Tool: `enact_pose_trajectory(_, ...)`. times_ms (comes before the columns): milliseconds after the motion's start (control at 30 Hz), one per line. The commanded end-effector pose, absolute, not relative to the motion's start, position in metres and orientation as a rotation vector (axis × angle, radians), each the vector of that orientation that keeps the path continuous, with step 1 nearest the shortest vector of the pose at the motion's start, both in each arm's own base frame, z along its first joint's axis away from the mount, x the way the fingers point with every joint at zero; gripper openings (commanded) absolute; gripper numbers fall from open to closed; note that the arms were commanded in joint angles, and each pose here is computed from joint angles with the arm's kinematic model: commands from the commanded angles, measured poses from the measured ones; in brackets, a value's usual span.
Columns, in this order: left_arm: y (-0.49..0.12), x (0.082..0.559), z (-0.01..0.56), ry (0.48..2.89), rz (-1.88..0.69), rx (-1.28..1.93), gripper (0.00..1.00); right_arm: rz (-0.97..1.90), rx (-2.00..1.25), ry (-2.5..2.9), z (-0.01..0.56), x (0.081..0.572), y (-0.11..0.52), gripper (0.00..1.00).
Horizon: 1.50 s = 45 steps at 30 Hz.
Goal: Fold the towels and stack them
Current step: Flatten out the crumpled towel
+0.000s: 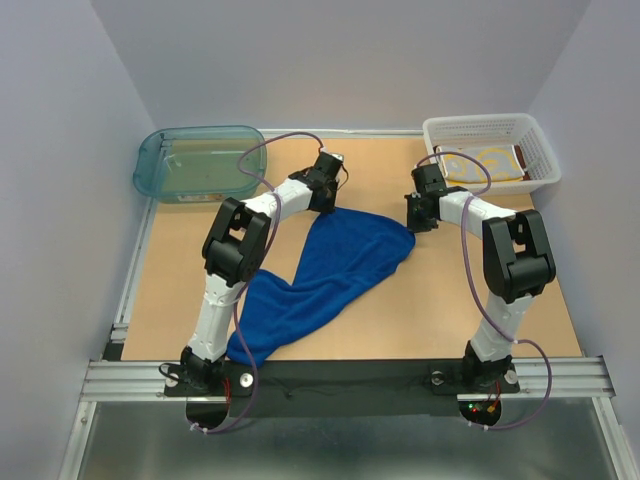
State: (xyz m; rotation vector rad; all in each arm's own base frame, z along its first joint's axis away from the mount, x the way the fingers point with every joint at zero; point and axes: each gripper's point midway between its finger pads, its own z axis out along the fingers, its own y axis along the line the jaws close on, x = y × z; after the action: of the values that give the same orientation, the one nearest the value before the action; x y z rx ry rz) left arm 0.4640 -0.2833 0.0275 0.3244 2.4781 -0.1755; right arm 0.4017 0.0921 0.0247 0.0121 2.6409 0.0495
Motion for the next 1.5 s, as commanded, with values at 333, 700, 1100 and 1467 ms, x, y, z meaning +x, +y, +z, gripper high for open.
enact_pose_trajectory(333,-0.240,0.479,0.119,2.378,-0.049,0.234,0.00,0.159,-0.014,2.446,0.120,0.456,0.116,0.01)
enact_pose_trajectory(700,-0.201,0.463,0.461,1.677,-0.124,0.138,0.00,0.259,-0.038,1.782,0.408,0.527,0.123,0.01)
enact_pose_trajectory(1100,-0.182,0.335,0.589,1.228,-0.273,0.285,0.00,0.170,-0.173,1.490,0.527,0.443,0.100,0.00)
enact_pose_trajectory(1467,-0.159,0.216,0.641,1.009,-0.479,0.349,0.00,0.145,-0.310,1.251,0.594,0.320,0.086,0.00)
